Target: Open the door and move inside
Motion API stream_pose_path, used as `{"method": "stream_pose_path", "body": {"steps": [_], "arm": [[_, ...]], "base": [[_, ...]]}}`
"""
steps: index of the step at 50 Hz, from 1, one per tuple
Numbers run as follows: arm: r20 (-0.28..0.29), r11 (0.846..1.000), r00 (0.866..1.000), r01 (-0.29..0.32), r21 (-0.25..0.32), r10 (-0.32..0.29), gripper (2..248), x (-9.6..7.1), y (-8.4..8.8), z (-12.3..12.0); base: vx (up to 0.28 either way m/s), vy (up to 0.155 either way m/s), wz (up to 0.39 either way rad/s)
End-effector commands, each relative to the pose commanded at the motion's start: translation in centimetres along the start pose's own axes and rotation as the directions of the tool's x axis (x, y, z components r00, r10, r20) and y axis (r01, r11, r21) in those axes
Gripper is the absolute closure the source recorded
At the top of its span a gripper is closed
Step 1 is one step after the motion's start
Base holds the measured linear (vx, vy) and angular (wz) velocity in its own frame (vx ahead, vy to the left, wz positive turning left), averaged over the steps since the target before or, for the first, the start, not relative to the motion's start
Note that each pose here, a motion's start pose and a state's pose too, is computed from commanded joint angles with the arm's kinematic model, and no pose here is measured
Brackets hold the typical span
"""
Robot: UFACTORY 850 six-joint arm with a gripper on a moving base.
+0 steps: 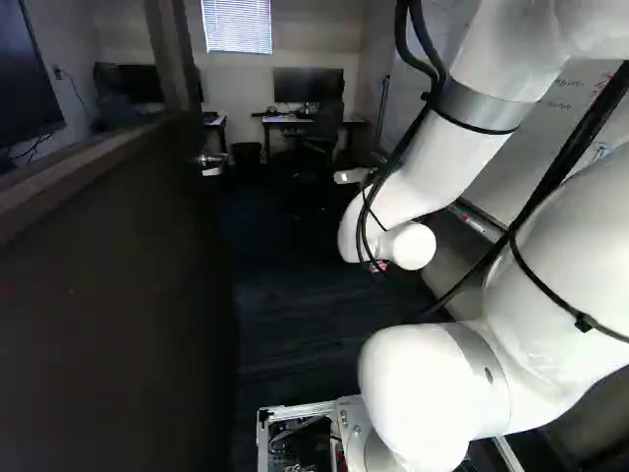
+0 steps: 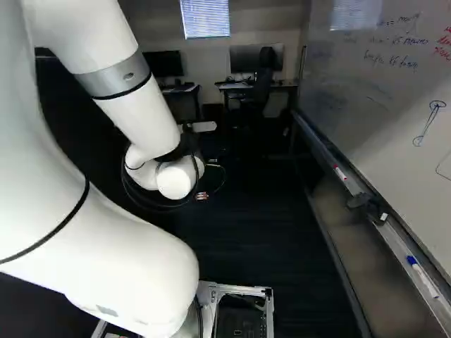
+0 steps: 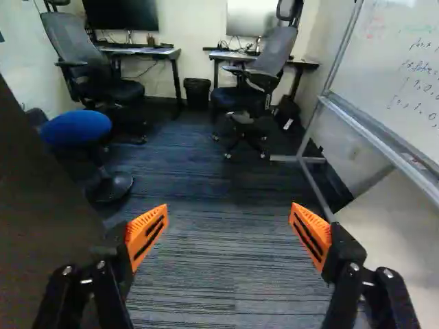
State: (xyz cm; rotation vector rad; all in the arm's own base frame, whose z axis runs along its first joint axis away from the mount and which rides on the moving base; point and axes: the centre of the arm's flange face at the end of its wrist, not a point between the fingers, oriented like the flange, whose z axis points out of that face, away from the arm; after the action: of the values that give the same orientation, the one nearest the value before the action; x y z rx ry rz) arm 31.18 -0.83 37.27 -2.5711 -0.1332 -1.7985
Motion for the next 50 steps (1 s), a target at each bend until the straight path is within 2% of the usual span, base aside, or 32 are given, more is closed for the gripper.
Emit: {"method": "stream_pose_path", "body": {"steps": [50], "arm": [[0.000,1.000,1.000,0.000,0.000,0.000,3,0.00,0.00,0.00]], "base": [[0.218,0.002,-0.014]]}}
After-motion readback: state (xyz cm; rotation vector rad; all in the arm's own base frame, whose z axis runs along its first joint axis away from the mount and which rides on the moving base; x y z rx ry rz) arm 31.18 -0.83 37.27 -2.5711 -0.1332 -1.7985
